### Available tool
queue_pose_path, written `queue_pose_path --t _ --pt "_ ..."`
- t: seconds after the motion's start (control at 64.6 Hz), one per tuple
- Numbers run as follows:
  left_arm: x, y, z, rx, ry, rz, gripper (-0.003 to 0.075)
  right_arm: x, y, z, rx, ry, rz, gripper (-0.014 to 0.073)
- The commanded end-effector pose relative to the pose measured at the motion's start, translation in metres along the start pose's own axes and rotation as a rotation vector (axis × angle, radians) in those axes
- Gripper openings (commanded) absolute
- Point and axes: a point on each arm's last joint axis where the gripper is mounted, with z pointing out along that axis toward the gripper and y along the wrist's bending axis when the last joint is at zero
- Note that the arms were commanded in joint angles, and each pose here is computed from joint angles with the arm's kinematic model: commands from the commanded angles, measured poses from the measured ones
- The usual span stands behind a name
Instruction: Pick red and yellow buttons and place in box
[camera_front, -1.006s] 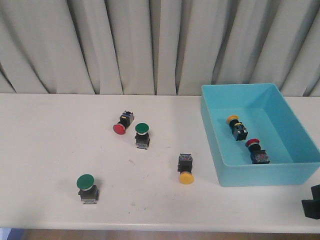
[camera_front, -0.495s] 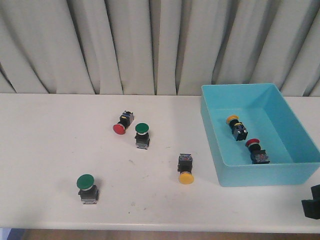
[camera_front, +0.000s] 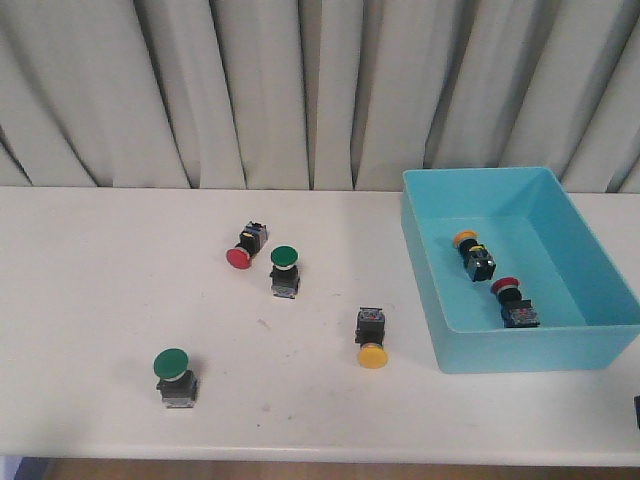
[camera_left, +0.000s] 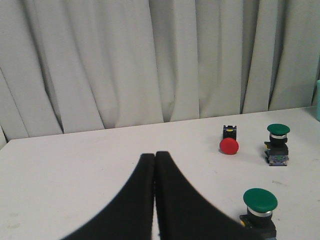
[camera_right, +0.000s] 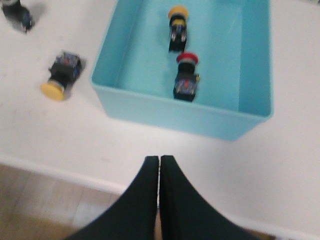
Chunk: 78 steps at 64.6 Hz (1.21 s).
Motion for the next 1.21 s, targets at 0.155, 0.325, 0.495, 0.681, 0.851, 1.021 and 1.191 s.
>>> queue_pose_path --t 0.155,0.325,0.495,0.681,0.851,1.021,1.191 --pt "0.009 0.000 0.001 -0.001 -0.044 -0.015 -0.0007 0.041 0.004 -0.003 0.110 -0.446 0.011 -0.0008" --pt "0.009 0.000 0.001 -0.001 -0.044 -0.014 -0.0007 0.090 0.011 0.012 0.130 -0.578 0.058 -0.0008" --pt "0.009 0.000 0.001 -0.001 -0.044 -0.014 -0.0007 0.120 0.015 0.023 0.139 -0.649 0.073 -0.0008" --pt "0.009 0.000 0.001 -0.001 -0.042 -0.014 -0.0007 0.123 0.016 0.023 0.138 -0.660 0.076 -0.0008" --pt "0.009 0.000 0.001 -0.001 -0.041 -0.014 -0.0007 0.122 0.015 0.022 0.143 -0.681 0.083 -0.0008" --pt "0.009 0.000 0.001 -0.001 -0.041 -0.014 -0.0007 0.119 0.014 0.019 0.149 -0.731 0.098 -0.0006" --pt "0.009 0.000 0.001 -0.001 -0.041 -0.014 -0.0007 0.119 0.014 0.019 0.129 -0.737 0.151 -0.0003"
